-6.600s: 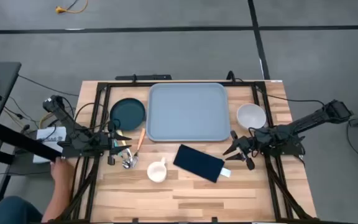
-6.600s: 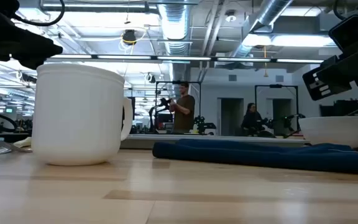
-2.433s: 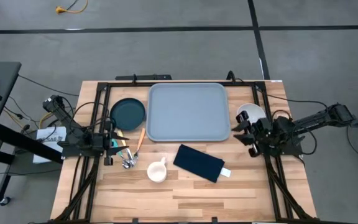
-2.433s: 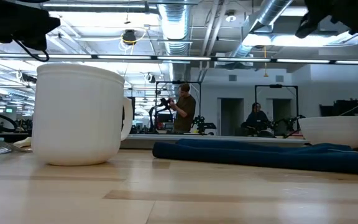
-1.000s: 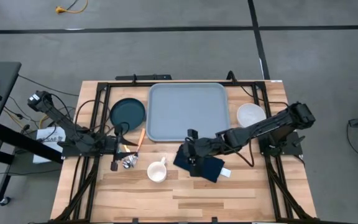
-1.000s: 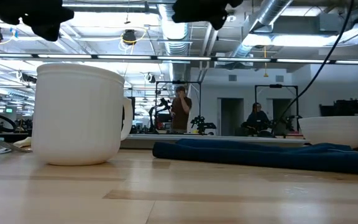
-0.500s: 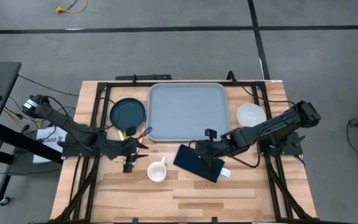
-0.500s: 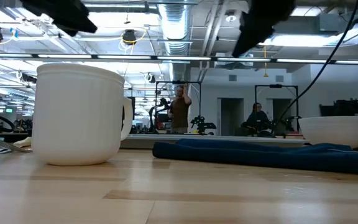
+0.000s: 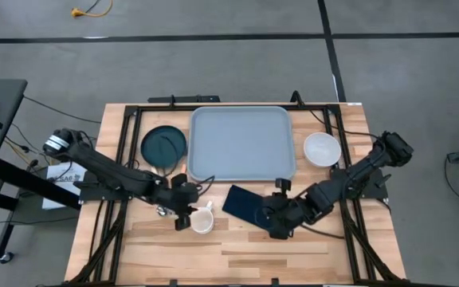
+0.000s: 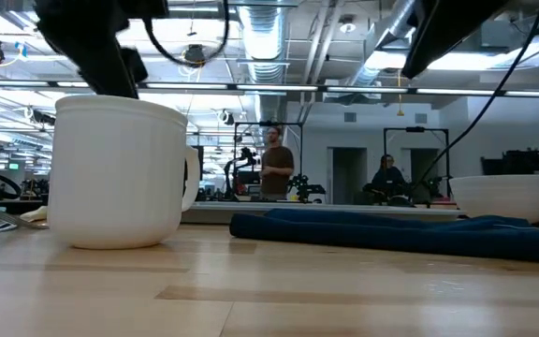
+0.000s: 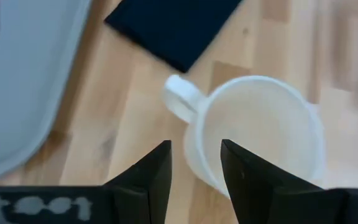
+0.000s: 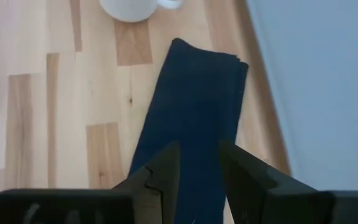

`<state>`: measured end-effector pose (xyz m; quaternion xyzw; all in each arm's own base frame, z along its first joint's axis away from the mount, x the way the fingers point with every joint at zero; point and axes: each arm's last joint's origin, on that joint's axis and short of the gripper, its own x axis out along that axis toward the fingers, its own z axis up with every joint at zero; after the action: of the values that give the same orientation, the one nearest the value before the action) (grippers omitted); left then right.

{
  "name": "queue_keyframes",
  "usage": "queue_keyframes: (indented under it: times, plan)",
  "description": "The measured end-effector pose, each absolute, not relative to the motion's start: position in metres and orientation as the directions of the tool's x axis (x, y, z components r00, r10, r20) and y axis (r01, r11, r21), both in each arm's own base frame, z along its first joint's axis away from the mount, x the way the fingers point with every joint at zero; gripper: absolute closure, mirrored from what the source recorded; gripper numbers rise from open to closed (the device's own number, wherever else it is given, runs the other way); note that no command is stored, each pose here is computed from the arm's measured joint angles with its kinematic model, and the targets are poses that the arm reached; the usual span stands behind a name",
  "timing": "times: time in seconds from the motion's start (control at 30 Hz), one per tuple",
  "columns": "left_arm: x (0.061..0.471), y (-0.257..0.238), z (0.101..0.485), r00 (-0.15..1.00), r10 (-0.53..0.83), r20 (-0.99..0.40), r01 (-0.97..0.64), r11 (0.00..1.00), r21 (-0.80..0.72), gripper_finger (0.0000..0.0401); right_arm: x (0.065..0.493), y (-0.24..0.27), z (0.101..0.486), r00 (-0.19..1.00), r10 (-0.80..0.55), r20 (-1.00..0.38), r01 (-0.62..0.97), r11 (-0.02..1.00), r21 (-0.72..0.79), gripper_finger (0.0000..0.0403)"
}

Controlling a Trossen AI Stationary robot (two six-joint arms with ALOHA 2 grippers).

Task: Set up tray
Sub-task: Put the white mug on the gray table tray

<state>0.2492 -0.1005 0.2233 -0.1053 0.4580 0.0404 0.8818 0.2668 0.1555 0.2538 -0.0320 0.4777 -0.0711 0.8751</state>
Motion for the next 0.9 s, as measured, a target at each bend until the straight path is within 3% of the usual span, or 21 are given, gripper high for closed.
queue_keyframes:
  times: [0.37, 0.9]
  plan:
    - [0.258, -0.102, 0.227, 0.499, -0.006, -0.866, -0.147, 0.985, -0.091, 0.0276, 0.259, 0.169, 0.254, 0.555, -0.144, -0.82, 0.109, 0.989, -0.1, 0.0301]
    - [0.259, -0.103, 0.226, 0.494, -0.037, -0.869, -0.076, 0.993, -0.085, 0.0275, 0.259, 0.17, 0.255, 0.556, -0.139, -0.82, 0.111, 0.99, -0.093, 0.0301]
